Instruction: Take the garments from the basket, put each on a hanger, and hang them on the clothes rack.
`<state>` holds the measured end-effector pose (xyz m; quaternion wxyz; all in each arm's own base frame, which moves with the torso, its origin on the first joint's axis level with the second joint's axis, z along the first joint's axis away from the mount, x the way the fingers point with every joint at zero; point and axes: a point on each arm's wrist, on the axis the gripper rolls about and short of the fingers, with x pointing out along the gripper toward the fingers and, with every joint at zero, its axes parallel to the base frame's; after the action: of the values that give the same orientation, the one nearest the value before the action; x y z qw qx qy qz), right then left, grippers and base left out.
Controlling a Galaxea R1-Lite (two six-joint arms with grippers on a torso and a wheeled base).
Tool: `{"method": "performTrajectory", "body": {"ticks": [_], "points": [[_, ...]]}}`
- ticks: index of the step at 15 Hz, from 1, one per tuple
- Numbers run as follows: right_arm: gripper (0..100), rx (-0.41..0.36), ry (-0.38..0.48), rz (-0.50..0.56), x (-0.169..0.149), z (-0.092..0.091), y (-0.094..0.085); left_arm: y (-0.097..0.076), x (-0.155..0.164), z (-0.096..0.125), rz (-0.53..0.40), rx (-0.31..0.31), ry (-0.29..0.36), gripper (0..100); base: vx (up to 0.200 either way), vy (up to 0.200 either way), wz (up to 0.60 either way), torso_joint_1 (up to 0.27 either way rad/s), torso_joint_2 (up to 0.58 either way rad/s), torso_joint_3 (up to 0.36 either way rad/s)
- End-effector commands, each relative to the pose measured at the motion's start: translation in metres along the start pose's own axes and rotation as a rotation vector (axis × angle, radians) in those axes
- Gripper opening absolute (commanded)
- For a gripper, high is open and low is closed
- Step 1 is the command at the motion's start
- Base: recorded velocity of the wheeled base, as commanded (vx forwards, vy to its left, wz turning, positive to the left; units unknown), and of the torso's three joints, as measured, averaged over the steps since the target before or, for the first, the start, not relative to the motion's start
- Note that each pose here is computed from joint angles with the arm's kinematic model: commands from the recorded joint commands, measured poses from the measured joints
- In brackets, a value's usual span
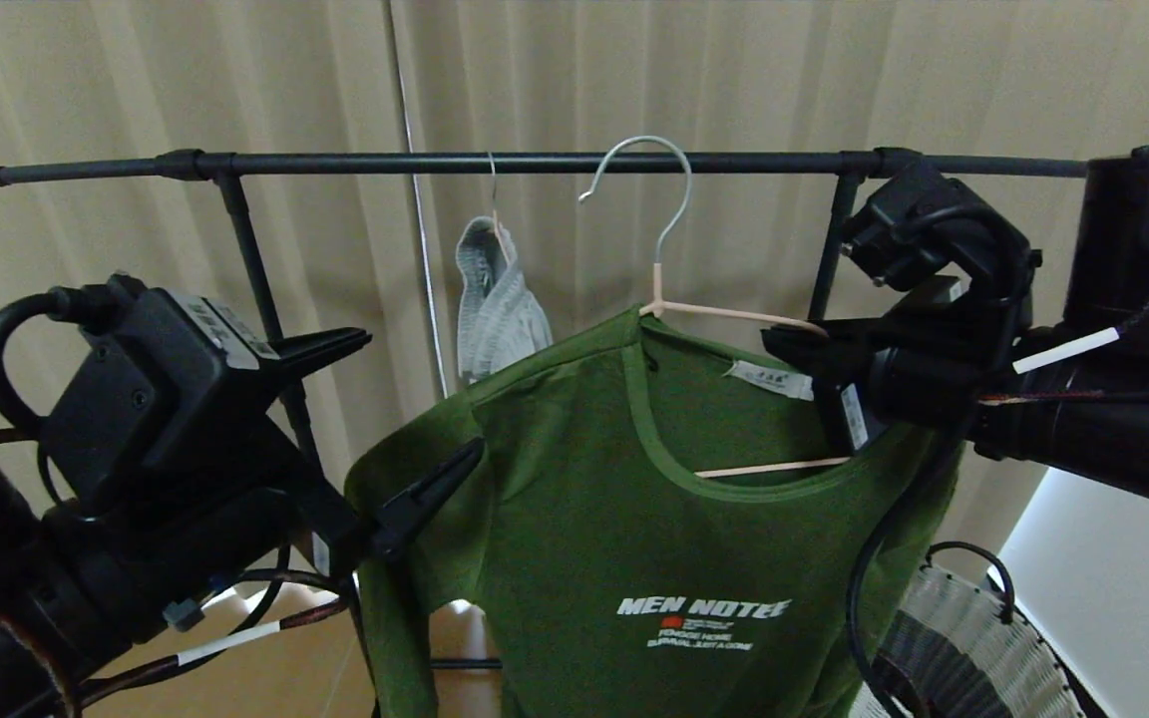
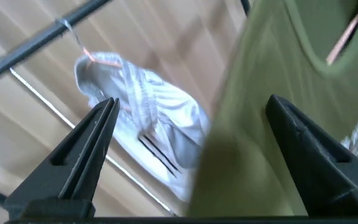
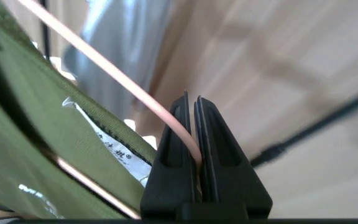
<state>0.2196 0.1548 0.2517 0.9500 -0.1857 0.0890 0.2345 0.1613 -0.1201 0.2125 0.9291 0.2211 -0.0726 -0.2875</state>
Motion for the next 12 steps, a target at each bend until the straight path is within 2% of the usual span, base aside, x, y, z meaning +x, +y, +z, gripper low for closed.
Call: {"method": "performTrajectory", "body": {"ticks": [1,4,7,10,12], "points": [[0,0.013,-0.010,-0.041,-0.012,-0.002,-0.012,0.002,-0.008,-0.004,0.017,-0.014,0.010,100,0.000,0.000,0.00,0.000,0.00,0.000],[0,0.027,-0.004,-0.087,-0.018,-0.006,-0.025,0.003,-0.020,-0.020,0.032,-0.049,0.066,100,0.000,0.000,0.00,0.000,0.00,0.000],[0,0.073,-0.026,-0.116,-0.024,-0.007,-0.031,-0.011,-0.036,-0.046,-0.051,-0.097,0.142,100,0.000,0.000,0.00,0.000,0.00,0.000],[0,0.081,-0.072,-0.119,-0.034,-0.006,-0.032,-0.014,-0.030,-0.051,-0.068,-0.133,0.173,100,0.000,0.000,0.00,0.000,0.00,0.000],[0,0.085,-0.109,-0.089,-0.039,-0.002,-0.032,-0.015,-0.021,-0.055,-0.077,-0.135,0.199,100,0.000,0.000,0.00,0.000,0.00,0.000]]}}
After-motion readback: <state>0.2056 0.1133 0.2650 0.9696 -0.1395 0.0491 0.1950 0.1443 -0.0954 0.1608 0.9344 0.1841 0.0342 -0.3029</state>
